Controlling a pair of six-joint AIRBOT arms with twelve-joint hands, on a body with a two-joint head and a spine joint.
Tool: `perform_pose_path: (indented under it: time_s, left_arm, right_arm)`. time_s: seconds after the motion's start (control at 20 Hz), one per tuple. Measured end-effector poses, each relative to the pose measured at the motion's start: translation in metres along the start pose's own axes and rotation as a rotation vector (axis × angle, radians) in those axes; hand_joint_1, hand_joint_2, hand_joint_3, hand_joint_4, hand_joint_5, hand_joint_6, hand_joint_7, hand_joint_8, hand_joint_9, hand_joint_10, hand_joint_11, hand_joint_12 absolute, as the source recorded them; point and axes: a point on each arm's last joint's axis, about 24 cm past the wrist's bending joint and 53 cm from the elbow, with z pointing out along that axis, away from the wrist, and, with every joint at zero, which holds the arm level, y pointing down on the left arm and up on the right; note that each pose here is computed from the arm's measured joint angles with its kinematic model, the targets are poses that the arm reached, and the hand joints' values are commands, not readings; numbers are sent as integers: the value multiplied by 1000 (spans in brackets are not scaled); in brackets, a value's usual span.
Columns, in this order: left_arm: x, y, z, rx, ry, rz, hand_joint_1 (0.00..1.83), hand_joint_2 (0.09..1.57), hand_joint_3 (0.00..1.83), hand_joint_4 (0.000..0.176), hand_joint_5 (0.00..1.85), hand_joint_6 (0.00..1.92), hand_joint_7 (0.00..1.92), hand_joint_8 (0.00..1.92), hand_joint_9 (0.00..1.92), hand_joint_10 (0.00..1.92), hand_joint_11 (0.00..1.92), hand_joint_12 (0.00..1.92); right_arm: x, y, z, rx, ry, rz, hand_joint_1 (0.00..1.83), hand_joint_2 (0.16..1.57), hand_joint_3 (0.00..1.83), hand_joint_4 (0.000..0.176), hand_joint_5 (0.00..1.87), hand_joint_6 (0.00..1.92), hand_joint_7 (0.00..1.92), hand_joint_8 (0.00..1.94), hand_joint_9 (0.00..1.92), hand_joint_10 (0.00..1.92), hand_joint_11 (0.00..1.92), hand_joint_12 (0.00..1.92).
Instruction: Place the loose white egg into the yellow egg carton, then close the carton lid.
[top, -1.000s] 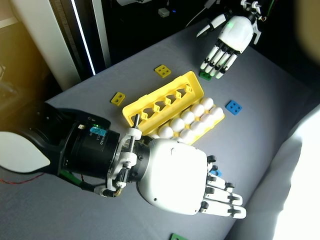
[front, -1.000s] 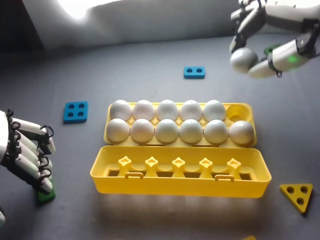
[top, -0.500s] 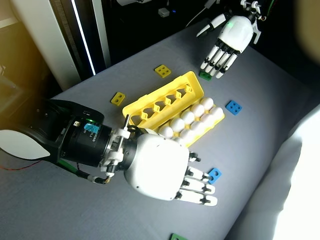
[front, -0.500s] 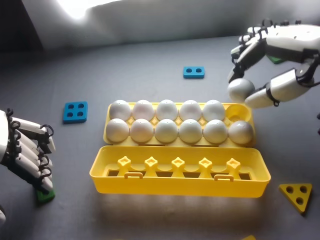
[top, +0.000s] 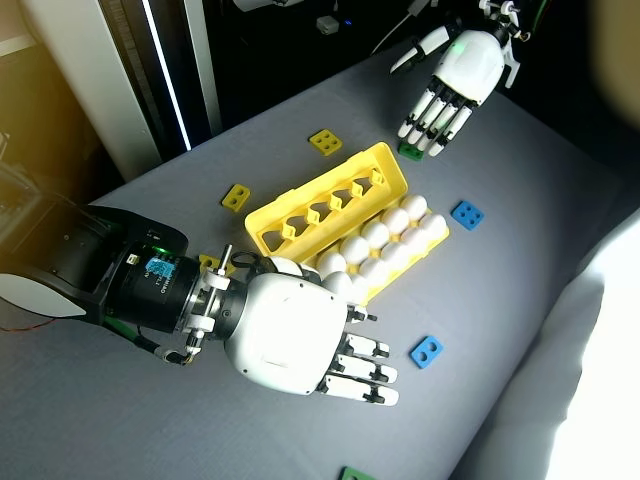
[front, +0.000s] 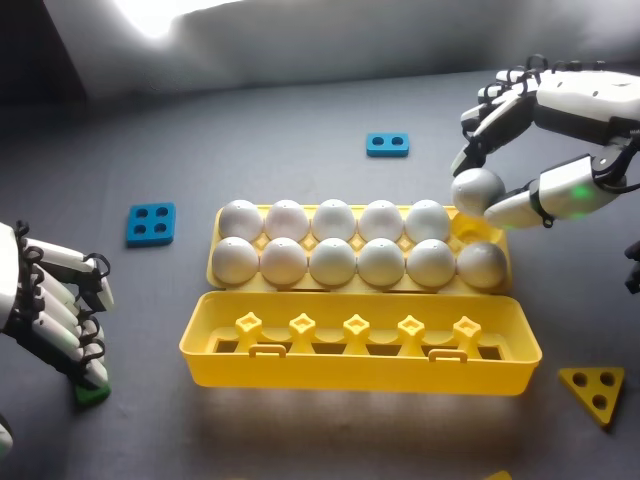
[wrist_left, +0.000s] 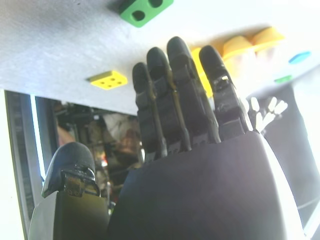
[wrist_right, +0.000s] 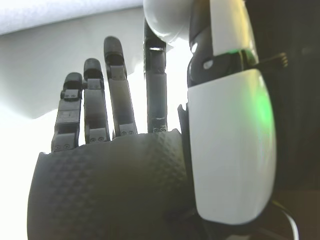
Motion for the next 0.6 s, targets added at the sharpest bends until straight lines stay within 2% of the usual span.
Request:
perform_pose_path:
  time_s: [0.1,0.2,0.3,0.6]
  left_arm:
    - [-1,0,0,1,0,4,0,1185,6,0,584,2,614,3,550,5,4,804]
    - [-1,-1,0,2,-3,3,0,1184,4,0,590,3,620,5,546,3,1,802]
    - [-1,-1,0,2,0,4,0,1184,4,0,578,1,613,1,549,3,0,802]
    - [-2,-2,1,6,-3,3,0,1186,3,0,591,4,620,3,555,4,10,811]
  right_arm:
    - [2,1,1,-5,0,11,1058,1048,0,176,1118,756,440,5,189,3,9,5]
    - [9,-5,1,7,11,17,1050,1057,2,176,1096,795,444,3,191,1,7,7]
    - [13,-11,0,20,20,16,1061,1046,0,176,1126,748,474,7,208,5,12,11]
    - [11,-18,1,35,13,17,1047,1061,3,176,1083,812,428,9,182,5,0,0]
